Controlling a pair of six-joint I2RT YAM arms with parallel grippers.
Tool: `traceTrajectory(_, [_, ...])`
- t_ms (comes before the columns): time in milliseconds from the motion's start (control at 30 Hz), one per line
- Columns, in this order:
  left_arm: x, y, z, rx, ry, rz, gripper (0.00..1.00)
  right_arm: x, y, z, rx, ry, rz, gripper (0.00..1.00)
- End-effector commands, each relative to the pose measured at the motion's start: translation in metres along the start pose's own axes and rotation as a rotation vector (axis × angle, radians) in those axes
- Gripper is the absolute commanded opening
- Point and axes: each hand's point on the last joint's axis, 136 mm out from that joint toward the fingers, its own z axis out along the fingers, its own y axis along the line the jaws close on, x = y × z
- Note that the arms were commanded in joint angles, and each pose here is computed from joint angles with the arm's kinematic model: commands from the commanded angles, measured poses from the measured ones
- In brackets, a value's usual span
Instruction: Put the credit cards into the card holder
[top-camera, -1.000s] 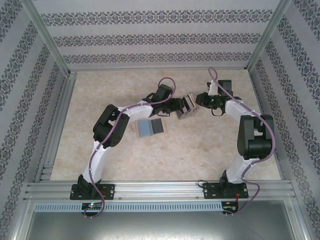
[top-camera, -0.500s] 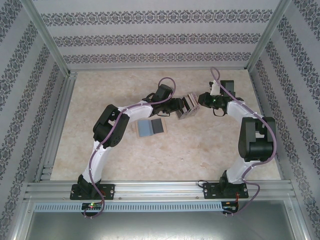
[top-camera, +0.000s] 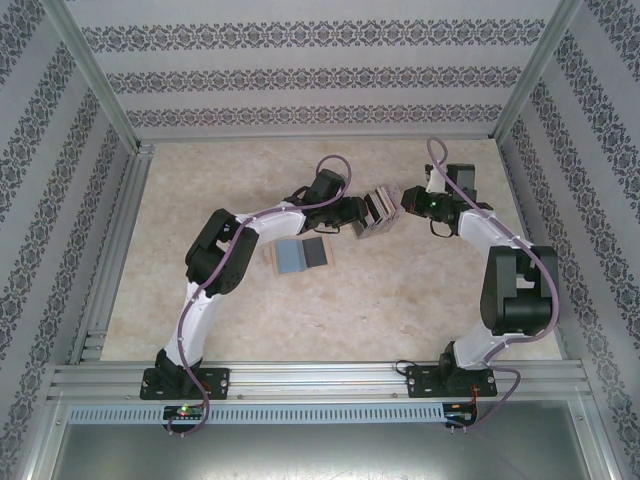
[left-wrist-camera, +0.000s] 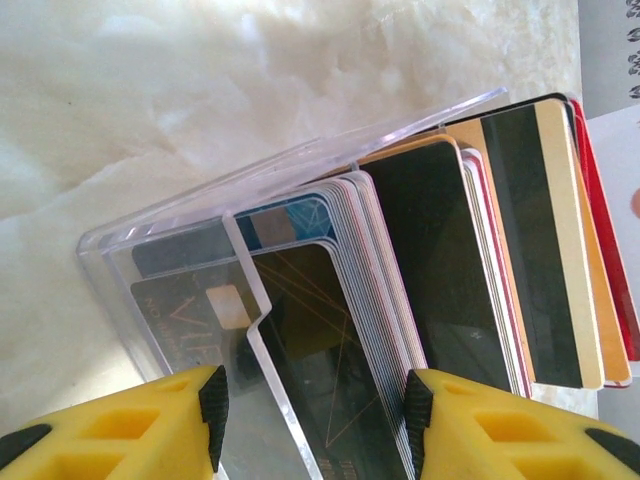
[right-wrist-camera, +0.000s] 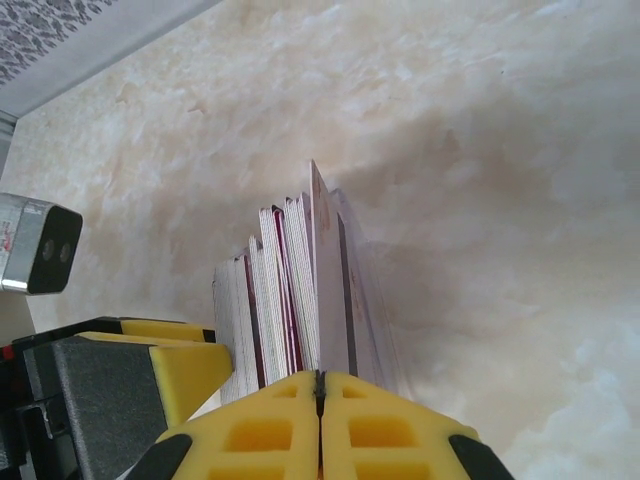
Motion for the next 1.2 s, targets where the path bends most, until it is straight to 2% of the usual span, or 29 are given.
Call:
traceTrajectory(0, [-0.005,-0.029,-0.023,0.045,-0.025,0.046,0.52,-0.014,0.009,-0.013,-0.012,-0.078,-0.031,0.09])
traceTrajectory(500, [-0.012,-0.058,-0.067,0.163,-0.078,0.129,0.52,-0.021,0.025,-0.045,-0.027,-0.198,-0.072,0.1])
traceTrajectory(667, [-0.013,-0.068,-0.085,0.301,-0.091,0.116,0.52,-0.016,0.042,-0.046,-0.134,-0.175,-0.033,0.1])
traceTrajectory(933, [-0.004,-0.08,-0.118,0.527,-0.097,0.125,0.52,-0.004,0.08,-0.048,-0.392,-0.128,0.075,0.11])
traceTrajectory(1167, [-0.006,-0.084,-0.127,0.572,-0.115,0.128,0.51,0.018,0.115,-0.03,-0.527,-0.02,0.109,0.12])
